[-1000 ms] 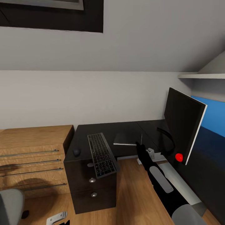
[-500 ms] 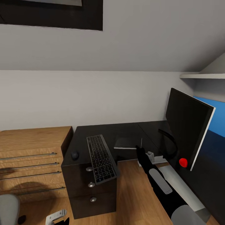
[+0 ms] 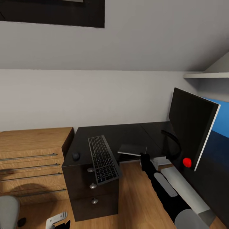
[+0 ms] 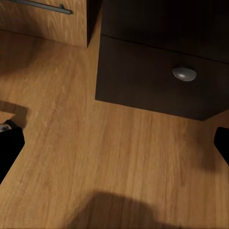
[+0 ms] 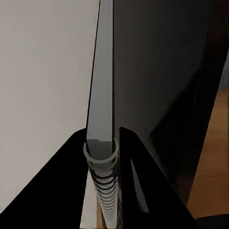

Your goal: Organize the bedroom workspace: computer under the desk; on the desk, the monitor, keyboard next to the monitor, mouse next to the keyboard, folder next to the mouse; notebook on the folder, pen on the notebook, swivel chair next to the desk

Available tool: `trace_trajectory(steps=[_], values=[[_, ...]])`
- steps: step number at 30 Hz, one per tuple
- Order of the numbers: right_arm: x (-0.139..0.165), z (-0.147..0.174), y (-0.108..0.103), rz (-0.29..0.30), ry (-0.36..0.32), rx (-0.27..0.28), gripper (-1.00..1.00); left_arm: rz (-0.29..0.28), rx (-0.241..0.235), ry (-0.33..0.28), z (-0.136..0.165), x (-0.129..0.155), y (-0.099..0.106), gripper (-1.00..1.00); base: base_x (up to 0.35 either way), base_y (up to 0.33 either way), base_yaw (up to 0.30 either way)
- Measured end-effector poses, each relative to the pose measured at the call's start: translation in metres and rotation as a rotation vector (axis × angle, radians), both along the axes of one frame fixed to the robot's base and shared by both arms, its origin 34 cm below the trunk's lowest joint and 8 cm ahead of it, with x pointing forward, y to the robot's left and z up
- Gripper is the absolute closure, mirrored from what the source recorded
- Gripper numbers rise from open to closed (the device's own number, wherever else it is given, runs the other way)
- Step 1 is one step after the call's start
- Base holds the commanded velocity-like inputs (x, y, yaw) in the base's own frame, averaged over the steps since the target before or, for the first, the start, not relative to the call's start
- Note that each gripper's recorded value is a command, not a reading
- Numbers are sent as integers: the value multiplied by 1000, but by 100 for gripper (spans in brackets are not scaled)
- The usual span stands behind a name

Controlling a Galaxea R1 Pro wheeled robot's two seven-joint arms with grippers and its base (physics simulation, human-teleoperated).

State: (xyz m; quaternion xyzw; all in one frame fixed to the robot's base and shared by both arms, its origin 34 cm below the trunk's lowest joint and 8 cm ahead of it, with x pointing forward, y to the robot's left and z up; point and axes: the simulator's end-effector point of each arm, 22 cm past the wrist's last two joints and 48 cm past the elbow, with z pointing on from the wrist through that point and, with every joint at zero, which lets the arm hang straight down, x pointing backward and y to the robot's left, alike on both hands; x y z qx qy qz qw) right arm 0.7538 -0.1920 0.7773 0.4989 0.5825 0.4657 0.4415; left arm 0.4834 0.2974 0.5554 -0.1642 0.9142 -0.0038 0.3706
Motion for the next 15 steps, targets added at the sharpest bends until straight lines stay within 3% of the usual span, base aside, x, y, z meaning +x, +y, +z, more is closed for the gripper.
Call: trace_trajectory(steps=[6, 15], values=[[-3, -17, -1, -13, 23, 63, 100, 0, 0, 0, -12, -2, 0, -100, 0, 0, 0], [-5, -33, -1, -13, 19, 69, 100, 0, 1, -2, -30, -4, 0, -100, 0, 0, 0]])
